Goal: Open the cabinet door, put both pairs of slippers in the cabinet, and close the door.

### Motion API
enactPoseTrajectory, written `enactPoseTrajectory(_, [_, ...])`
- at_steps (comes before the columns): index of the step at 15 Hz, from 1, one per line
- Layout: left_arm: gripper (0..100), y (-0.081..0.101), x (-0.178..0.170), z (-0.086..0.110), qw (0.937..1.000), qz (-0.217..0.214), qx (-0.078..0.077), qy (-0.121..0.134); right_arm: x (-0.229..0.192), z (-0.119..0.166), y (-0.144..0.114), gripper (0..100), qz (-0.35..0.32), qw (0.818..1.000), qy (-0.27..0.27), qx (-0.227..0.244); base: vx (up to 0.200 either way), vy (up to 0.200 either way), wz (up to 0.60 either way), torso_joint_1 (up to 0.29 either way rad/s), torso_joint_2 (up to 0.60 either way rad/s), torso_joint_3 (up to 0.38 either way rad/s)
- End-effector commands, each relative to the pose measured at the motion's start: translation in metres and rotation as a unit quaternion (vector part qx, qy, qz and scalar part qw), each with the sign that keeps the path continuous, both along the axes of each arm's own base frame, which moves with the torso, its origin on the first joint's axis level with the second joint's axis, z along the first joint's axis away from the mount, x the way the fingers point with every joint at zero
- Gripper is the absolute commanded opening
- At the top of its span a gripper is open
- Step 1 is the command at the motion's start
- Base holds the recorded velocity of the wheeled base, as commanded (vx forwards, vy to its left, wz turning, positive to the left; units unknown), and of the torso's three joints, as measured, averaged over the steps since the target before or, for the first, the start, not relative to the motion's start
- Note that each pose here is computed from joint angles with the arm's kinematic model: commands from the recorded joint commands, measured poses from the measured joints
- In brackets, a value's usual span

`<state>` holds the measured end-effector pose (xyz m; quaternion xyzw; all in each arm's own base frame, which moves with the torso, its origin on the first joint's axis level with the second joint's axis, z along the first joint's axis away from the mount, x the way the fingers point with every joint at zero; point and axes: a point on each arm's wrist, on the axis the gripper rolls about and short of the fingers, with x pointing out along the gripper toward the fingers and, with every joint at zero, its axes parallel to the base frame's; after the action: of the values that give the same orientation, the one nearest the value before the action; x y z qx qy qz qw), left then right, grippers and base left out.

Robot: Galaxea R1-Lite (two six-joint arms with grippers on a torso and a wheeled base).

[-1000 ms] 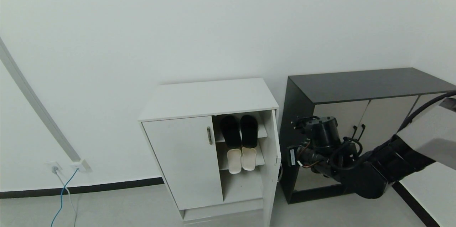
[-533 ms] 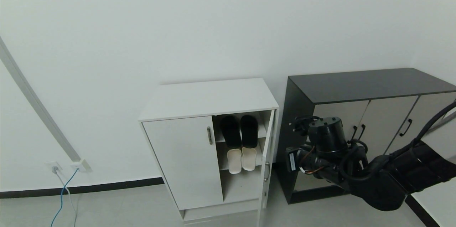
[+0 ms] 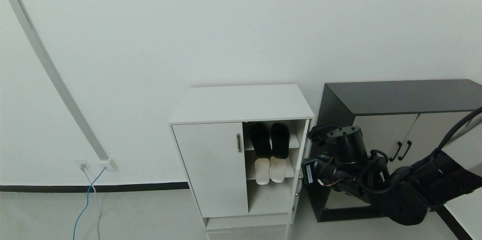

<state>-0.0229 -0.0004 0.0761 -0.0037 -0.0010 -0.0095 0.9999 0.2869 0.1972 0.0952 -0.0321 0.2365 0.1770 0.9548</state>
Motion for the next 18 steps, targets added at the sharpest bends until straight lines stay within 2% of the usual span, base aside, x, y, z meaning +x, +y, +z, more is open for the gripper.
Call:
enactPoseTrajectory(1, [0,0.000,0.000,0.000,1.0000,-0.001,0.000,0.000,0.006,-0.008,-0.001,0,-0.006,1.000,0.007,-0.005,0.000,0.000,0.00,0.000,0.00,0.000])
enactPoseTrajectory(7, [0,0.000,0.000,0.000,1.0000,-0.001,0.000,0.001,0.036,-0.045,-0.011,0,-0.035,0.998,0.035,-0.034,0.000,0.000,0.00,0.000,0.00,0.000])
enactPoseTrajectory(11, [0,0.000,0.000,0.000,1.0000,-0.001,0.000,0.000,0.049,-0.061,-0.004,0,-0.027,0.999,0.016,-0.029,0.000,0.000,0.00,0.000,0.00,0.000])
enactPoseTrajectory(14, [0,0.000,0.000,0.000,1.0000,-0.001,0.000,0.000,0.048,-0.059,0.018,0,-0.004,1.000,0.002,-0.014,0.000,0.000,0.00,0.000,0.00,0.000])
enactPoseTrajectory(18, [0,0.000,0.000,0.000,1.0000,0.000,0.000,0.000,0.033,-0.048,0.025,0,0.019,0.999,-0.030,0.006,0.000,0.000,0.00,0.000,0.00,0.000])
